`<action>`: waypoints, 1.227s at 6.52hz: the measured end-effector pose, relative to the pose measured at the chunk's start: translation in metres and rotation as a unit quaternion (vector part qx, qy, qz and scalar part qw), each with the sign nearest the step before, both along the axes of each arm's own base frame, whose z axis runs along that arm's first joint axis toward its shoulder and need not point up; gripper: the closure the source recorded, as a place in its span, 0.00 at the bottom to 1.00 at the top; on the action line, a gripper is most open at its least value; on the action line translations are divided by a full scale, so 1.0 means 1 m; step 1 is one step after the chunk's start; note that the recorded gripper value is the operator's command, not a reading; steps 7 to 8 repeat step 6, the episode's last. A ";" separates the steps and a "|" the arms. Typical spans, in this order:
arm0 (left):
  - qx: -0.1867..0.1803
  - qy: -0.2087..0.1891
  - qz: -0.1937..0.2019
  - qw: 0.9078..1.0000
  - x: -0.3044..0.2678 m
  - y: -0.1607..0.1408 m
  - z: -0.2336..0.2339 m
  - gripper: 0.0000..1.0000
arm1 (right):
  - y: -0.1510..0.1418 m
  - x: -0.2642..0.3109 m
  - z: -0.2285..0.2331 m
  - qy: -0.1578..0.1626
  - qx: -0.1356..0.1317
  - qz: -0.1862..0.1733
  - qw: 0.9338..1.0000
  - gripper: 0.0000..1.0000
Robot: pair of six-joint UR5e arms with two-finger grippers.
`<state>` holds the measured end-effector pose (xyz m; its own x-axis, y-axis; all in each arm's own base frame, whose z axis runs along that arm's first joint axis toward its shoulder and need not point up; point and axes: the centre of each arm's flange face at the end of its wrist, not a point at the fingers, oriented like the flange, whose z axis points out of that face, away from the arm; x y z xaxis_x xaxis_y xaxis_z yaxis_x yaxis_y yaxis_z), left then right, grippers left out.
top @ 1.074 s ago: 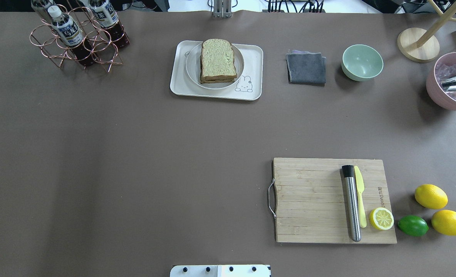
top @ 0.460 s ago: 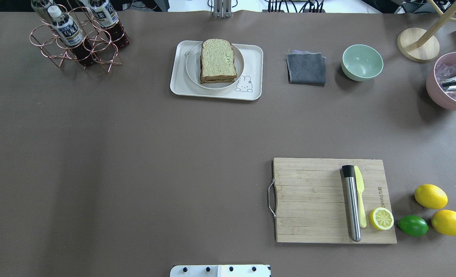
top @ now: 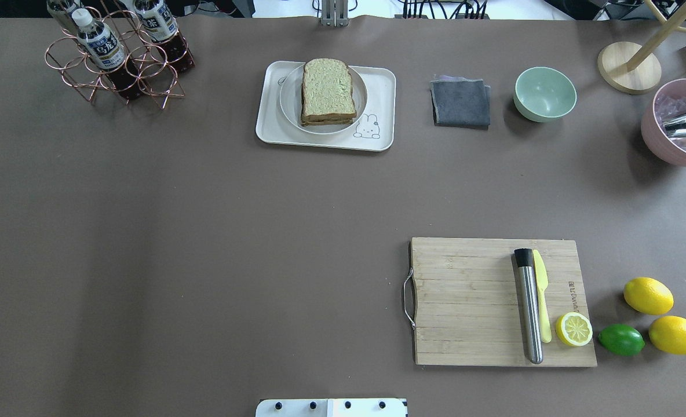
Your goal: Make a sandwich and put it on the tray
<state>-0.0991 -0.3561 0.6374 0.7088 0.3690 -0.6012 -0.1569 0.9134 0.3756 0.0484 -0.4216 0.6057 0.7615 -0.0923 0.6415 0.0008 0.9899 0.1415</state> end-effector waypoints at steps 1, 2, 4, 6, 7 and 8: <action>0.001 0.000 0.000 1.000 0.000 0.000 0.000 0.02 | 0.002 0.000 -0.001 0.000 0.000 0.000 1.000 0.00; 0.001 0.000 0.001 1.000 0.000 0.000 0.000 0.02 | 0.003 0.000 -0.001 0.000 -0.001 0.000 1.000 0.00; 0.000 0.001 0.000 1.000 0.000 0.000 0.000 0.02 | 0.003 0.000 -0.001 0.001 -0.001 0.001 1.000 0.00; -0.003 0.001 -0.004 1.000 0.000 0.000 -0.001 0.02 | 0.002 0.000 -0.002 0.002 -0.001 0.003 1.000 0.00; -0.003 0.001 -0.004 1.000 0.000 0.000 -0.001 0.02 | 0.002 0.000 -0.002 0.002 -0.001 0.003 1.000 0.00; -0.003 0.001 -0.004 1.000 0.000 0.000 -0.001 0.02 | 0.002 0.000 -0.002 0.002 -0.001 0.003 1.000 0.00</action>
